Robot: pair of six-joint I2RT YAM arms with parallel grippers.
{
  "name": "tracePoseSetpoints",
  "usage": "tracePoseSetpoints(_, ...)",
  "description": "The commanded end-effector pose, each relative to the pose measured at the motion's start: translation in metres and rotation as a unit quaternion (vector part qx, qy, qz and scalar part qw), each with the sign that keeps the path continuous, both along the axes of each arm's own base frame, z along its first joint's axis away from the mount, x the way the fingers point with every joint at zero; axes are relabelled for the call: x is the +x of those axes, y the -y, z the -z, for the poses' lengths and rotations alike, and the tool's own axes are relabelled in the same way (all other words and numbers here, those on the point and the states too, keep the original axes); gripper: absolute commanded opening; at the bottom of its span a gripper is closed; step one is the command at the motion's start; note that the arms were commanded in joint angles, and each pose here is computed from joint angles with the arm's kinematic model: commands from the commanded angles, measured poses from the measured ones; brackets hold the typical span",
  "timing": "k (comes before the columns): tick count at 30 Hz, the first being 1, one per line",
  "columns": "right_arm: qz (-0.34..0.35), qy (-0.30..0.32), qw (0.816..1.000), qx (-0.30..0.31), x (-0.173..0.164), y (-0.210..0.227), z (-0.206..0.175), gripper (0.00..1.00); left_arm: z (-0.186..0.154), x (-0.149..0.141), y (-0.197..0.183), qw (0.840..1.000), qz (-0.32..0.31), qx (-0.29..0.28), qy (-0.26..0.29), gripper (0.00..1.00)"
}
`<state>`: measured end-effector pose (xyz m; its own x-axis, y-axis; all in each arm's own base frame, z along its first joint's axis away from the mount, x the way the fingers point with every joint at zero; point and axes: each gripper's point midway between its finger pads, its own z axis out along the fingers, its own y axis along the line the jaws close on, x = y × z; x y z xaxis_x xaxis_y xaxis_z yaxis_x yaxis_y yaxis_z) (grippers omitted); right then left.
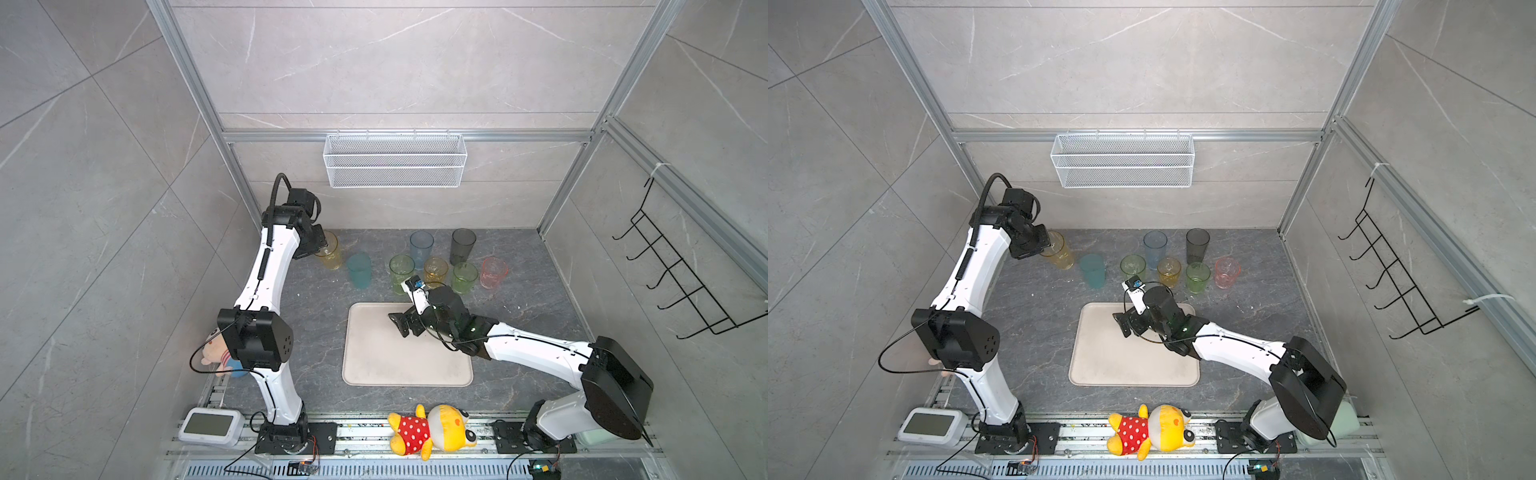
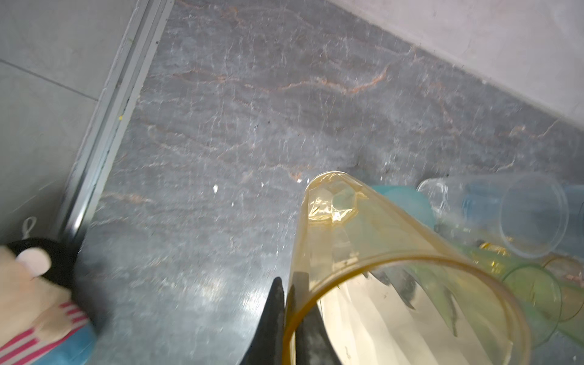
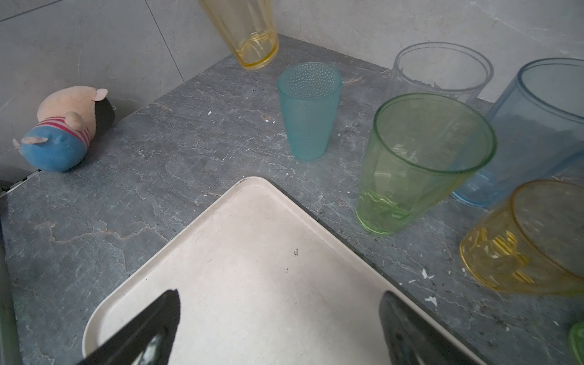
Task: Place the glasses into the tray
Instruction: Pick up the glass from the top-left of the table, then place the glass on the tray.
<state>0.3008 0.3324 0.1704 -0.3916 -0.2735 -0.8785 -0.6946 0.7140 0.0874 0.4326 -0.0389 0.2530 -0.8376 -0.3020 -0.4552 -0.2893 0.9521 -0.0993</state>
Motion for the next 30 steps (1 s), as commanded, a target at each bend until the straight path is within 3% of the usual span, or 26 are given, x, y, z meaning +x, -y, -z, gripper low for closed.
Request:
tracePoseSetpoints(1,0.009,0.018,1.0,0.008,0.002,0.001,-0.015,0.99,-0.022,-0.034,-0.001,0.999,0.014,0.036,-0.004,0.0)
tracePoseSetpoints(12,0.061,0.043,0.997,0.009,0.011,0.019,-0.02,0.99,-0.031,-0.082,0.03,0.997,0.057,0.051,-0.026,0.0)
tracePoseSetpoints(21,0.12,0.055,0.991,0.003,0.024,0.034,-0.017,0.99,-0.017,-0.089,0.071,0.993,0.095,0.047,-0.047,0.0)
tracePoseSetpoints(30,0.174,0.055,0.983,0.0,0.033,0.054,-0.019,0.99,0.019,-0.092,0.1,0.991,0.105,0.028,-0.076,0.0)
